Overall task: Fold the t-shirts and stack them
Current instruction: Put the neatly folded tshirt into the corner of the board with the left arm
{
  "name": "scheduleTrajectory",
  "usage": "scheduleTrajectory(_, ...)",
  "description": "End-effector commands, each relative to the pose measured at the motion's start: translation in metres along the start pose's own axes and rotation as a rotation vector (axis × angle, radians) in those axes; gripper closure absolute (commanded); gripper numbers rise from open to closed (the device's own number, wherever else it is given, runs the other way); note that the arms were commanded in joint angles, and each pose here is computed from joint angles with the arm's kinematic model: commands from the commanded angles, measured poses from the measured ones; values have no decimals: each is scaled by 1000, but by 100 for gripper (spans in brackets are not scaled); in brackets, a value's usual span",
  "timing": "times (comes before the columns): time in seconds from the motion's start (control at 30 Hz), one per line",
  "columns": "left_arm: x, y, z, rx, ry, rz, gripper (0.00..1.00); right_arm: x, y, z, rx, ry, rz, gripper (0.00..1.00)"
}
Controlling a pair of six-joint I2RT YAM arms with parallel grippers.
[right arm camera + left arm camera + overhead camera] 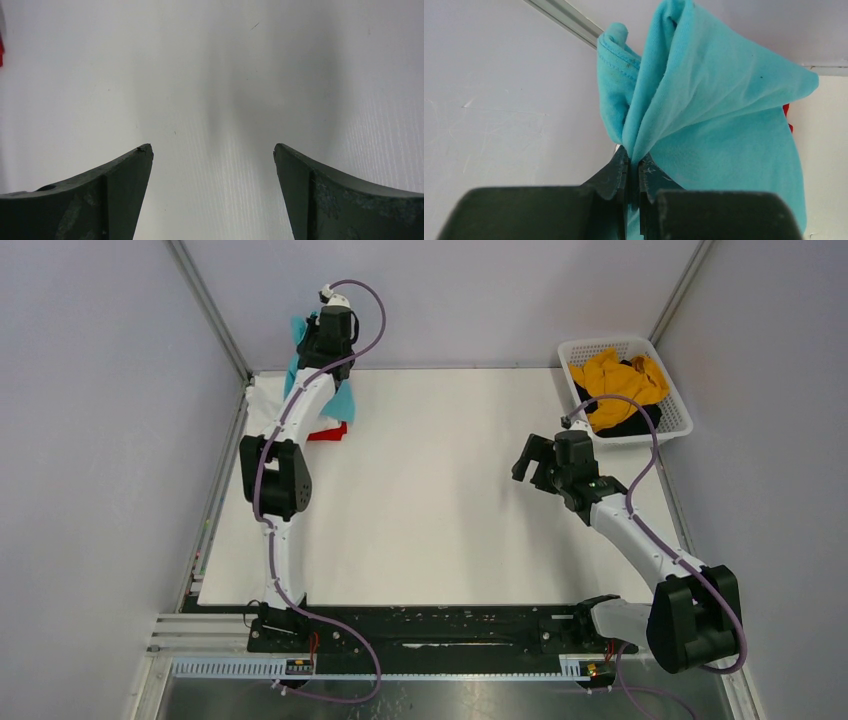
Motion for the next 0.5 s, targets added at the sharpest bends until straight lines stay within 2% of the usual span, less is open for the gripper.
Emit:
scheduleTrajectory(0.0, 32, 46, 19, 44, -93, 74, 100, 13, 12, 3, 25, -27, 0, 1)
scheduleTrajectory(0.2, 31, 56, 15, 38, -107, 90, 100, 10, 11, 0, 22, -14, -5, 1)
scheduleTrajectory(0.47, 4, 48, -26, 104, -44, 93, 100, 8, 10, -4, 10, -2, -5, 1)
Point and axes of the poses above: each gripper's point midway between its finger pads, its own z axis back along the fingers, its own y axis along the line the jaws close on, x = y × z, the point moved 2 cm from there along z, back along the fingers, and after that the axes turned 14 degrees about -z, right-handed, at the moved point
